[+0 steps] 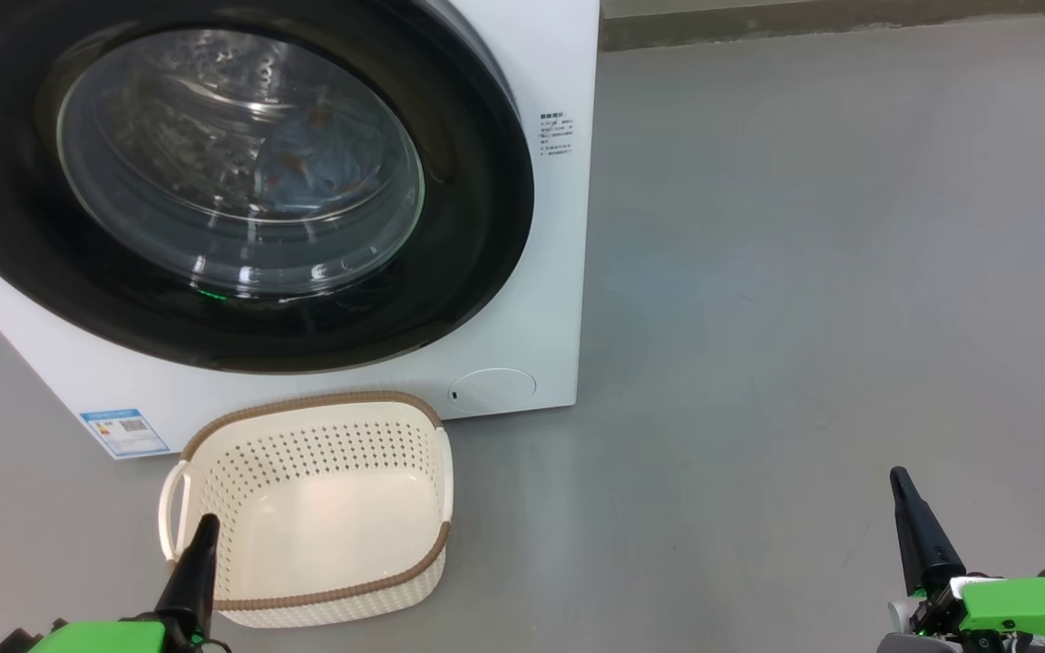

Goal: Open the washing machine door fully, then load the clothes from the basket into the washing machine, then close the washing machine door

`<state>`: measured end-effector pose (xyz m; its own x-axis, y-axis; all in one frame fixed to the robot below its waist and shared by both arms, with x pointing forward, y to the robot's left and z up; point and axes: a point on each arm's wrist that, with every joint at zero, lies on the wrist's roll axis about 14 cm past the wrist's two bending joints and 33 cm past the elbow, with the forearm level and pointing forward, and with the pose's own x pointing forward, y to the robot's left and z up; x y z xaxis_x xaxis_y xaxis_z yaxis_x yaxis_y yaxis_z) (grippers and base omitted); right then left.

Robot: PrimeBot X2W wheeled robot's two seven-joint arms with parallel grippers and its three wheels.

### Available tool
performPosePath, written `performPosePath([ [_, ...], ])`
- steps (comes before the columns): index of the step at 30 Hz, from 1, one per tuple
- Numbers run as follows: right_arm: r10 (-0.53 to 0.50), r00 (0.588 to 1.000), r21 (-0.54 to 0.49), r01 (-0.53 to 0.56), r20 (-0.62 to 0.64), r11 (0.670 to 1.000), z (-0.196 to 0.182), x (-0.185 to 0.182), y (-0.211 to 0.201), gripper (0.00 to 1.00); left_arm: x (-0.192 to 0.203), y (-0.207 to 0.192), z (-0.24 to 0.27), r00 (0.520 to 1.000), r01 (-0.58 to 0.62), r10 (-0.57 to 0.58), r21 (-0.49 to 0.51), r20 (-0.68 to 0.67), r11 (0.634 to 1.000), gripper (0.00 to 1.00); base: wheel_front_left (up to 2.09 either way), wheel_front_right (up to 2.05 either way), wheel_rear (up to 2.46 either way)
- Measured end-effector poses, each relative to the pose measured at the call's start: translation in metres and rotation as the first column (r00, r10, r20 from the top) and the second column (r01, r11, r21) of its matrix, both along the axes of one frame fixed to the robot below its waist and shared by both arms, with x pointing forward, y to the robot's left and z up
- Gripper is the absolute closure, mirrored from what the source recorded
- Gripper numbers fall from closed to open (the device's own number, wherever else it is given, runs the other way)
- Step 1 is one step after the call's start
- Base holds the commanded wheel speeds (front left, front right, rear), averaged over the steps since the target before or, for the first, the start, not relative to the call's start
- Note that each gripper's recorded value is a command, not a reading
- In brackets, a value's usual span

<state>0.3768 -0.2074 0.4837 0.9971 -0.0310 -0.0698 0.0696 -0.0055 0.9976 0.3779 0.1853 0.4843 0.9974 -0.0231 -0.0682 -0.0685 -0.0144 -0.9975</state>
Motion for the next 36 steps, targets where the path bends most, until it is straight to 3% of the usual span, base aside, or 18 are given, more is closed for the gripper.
performPosePath([
  [36,0.003,1.000,0.005,-0.003,0.001,1.000,0.0000,-0.0001,0.0004,1.00,-0.0001,0.0002,-0.0001,1.000,0.000,0.000,0.001,0.000,1.000,1.00,0.00,0.00,0.00],
])
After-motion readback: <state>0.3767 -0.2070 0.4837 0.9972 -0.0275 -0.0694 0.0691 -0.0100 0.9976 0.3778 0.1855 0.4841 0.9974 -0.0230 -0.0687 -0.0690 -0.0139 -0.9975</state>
